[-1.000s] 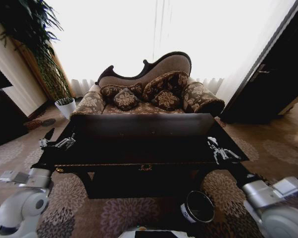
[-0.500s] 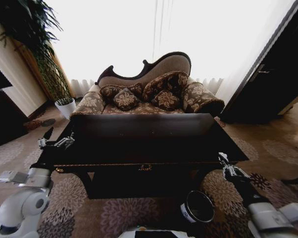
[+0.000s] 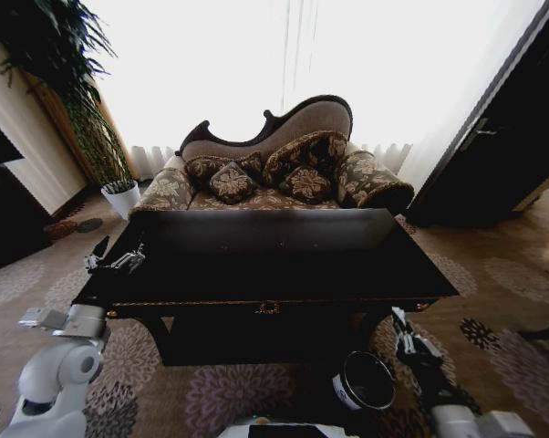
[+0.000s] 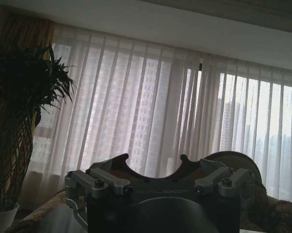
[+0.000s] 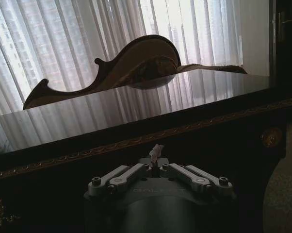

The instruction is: Move to the front of the table and place the trash on the table into the trash bin.

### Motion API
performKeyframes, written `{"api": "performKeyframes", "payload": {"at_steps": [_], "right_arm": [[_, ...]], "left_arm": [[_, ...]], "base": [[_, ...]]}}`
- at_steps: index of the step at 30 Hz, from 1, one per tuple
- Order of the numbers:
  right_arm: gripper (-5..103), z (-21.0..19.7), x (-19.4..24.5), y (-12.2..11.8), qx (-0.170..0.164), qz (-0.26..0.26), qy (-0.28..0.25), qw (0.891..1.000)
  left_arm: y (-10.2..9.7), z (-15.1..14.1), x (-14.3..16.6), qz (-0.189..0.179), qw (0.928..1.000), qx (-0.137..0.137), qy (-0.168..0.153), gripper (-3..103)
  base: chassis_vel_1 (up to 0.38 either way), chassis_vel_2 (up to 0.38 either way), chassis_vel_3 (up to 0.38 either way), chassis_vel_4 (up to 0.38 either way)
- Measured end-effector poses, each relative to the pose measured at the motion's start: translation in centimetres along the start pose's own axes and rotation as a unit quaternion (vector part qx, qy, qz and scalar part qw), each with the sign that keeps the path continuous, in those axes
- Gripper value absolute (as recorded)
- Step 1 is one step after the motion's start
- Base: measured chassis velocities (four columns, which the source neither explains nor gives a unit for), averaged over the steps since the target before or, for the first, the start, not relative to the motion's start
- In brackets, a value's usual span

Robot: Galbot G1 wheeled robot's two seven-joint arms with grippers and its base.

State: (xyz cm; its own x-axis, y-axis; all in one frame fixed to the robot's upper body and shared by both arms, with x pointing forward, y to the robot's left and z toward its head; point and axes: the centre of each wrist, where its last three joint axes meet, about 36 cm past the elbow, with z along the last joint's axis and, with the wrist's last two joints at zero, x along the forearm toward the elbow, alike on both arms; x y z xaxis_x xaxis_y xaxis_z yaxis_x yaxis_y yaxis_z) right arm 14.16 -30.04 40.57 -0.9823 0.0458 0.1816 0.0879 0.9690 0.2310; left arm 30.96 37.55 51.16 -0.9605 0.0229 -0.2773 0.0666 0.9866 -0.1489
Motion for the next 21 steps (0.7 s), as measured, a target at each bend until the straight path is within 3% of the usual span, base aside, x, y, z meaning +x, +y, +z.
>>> {"api": "performKeyframes", "payload": {"at_steps": [10,21], "right_arm": [[2,12.5,-2.0,-4.1,0.03,-0.003,0.093,0.995],[2,20.0,-5.9,-9.6,0.074,0.008,0.175,0.982]], "left_arm": [[0.2,-1.3,1.3,-0.013,0.9997,-0.022,-0.002,100],[0.6,-2.0,2.4,-0.028,0.9988,-0.04,0.004,100]], "base": [[0.0,0.0,0.0,0.0],[0.0,0.0,0.0,0.0]]}}
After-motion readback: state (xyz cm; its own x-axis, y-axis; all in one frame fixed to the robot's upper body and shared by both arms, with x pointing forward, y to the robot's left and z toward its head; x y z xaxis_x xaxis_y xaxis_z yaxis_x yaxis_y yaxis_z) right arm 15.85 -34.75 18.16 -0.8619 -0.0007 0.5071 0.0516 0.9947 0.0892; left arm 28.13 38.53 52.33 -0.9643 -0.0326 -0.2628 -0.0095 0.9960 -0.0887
